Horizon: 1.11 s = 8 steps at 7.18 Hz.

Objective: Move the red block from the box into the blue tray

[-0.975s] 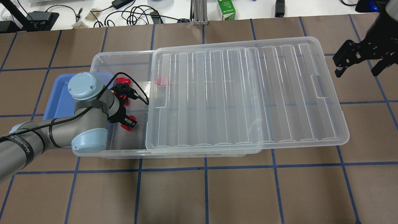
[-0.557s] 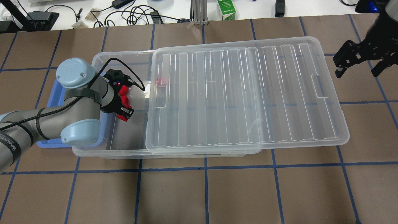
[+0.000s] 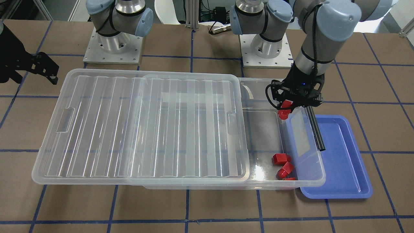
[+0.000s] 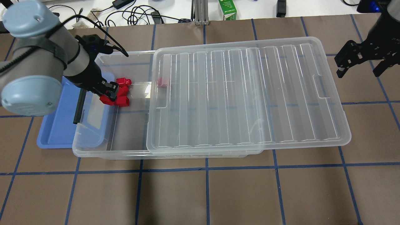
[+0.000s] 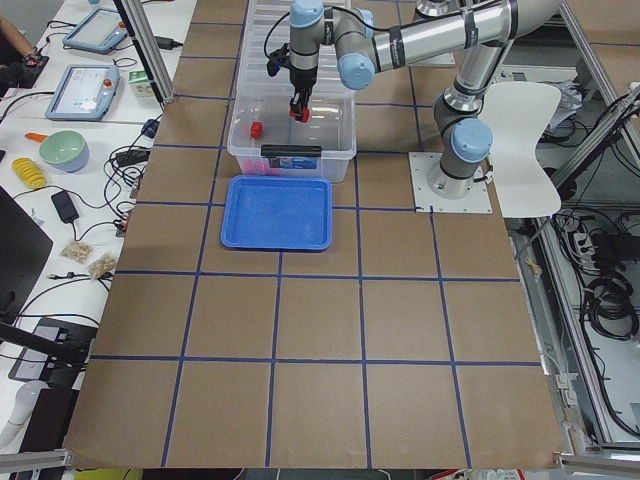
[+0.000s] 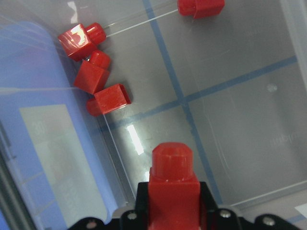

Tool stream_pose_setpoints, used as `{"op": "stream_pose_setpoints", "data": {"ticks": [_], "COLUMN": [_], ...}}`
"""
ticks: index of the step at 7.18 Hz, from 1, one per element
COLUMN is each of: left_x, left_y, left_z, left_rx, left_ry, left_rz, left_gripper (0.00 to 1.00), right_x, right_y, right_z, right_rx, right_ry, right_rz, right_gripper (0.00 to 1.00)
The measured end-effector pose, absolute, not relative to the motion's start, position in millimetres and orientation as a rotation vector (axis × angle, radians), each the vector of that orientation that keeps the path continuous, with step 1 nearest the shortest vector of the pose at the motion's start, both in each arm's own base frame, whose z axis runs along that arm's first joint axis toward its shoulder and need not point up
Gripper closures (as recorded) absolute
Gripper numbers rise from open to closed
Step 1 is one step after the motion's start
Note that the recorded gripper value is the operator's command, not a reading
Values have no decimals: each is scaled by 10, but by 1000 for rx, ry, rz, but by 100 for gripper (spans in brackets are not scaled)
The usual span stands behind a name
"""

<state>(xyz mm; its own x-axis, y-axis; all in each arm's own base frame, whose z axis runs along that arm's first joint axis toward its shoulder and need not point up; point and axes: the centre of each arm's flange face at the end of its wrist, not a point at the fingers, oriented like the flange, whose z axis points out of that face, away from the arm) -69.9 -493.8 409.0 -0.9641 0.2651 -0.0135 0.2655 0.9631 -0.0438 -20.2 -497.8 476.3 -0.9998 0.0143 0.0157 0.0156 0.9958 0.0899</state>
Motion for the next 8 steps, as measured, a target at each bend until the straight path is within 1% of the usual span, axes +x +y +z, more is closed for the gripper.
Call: {"op": "stream_pose_setpoints", "data": {"ticks": [1, 3, 4, 5, 8], "left_x": [-334, 676, 1152, 1516, 1917], "left_y": [-4957, -4980, -5017, -5102, -5436], "left_z": [4279, 4256, 4075, 3783, 2805], "left_rx": [301, 15, -34, 17, 102], "left_ry": [3119, 3179, 3219, 3245, 3314], "left_rz": [-51, -15, -6, 1, -12], "left_gripper": [100, 100, 100, 100, 100], "right_x": [-206, -279, -338, -391, -564], "right_y": [-4983, -5027, -5063, -5095, -5204], "right_z": [4753, 4660, 4611, 4587, 4502], "right_rx": [-23, -22, -14, -5, 3], "right_ry": [-3124, -3129, -3132, -3134, -3090], "right_rz": [-143, -170, -183, -188, -164], "right_gripper": [0, 0, 0, 0, 0]}}
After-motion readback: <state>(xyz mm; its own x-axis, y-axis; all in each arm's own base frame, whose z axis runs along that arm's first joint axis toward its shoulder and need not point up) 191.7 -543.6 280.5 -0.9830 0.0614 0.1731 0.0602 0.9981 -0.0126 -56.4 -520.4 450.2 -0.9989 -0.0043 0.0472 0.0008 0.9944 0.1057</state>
